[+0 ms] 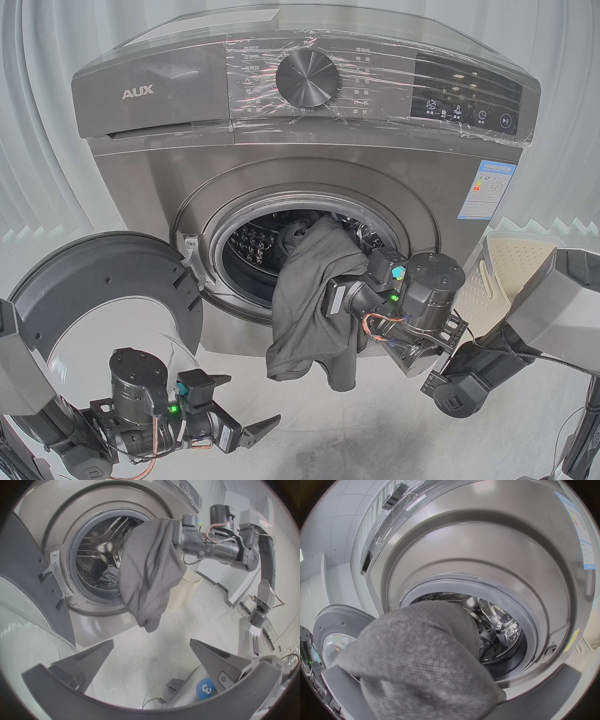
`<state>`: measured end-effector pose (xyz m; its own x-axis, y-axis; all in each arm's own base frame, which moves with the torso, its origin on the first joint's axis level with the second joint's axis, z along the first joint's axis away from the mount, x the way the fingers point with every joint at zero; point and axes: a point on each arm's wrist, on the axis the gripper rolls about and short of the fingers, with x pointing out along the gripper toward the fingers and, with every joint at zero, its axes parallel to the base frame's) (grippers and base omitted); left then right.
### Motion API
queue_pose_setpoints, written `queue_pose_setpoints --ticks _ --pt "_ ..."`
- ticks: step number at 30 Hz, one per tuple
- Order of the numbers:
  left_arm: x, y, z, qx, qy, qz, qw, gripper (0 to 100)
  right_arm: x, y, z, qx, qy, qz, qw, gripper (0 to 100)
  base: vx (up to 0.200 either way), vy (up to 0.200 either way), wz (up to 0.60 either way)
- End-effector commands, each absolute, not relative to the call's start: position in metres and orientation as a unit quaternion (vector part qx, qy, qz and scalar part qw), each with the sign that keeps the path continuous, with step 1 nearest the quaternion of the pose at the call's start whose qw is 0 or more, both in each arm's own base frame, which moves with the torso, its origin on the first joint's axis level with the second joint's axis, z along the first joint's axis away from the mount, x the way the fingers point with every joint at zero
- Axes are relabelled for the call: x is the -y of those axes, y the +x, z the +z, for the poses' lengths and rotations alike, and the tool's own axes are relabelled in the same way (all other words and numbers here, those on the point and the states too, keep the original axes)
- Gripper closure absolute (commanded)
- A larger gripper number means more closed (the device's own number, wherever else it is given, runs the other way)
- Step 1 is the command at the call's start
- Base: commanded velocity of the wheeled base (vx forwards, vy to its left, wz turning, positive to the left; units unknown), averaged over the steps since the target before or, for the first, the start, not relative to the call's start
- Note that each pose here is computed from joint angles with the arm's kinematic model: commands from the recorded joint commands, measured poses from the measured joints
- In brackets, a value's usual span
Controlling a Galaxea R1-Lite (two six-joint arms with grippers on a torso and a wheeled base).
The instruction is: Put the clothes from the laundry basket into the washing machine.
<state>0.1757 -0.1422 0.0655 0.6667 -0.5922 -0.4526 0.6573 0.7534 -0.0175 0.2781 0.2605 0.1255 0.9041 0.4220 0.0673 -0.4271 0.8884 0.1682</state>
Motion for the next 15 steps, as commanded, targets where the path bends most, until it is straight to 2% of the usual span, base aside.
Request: queue_pose_setpoints --ticks 1,8,15 --pt "0.137 0.163 0.055 -0.241 0.090 -0.357 0.898 0 -0.252 0.283 0.126 0.014 0.089 0.206 0.974 100 0.000 0.000 0.00" --pt "0.141 0.167 0.056 -0.218 0.078 -0.370 0.900 0 -0.250 0.280 0.130 0.018 0.090 0.207 0.974 100 0.000 0.000 0.00" --pt "0.170 0.206 0.074 -0.097 0.034 -0.370 0.923 0 -0.253 0.271 0.130 0.014 0.089 0.218 0.972 100 0.000 0.000 0.00"
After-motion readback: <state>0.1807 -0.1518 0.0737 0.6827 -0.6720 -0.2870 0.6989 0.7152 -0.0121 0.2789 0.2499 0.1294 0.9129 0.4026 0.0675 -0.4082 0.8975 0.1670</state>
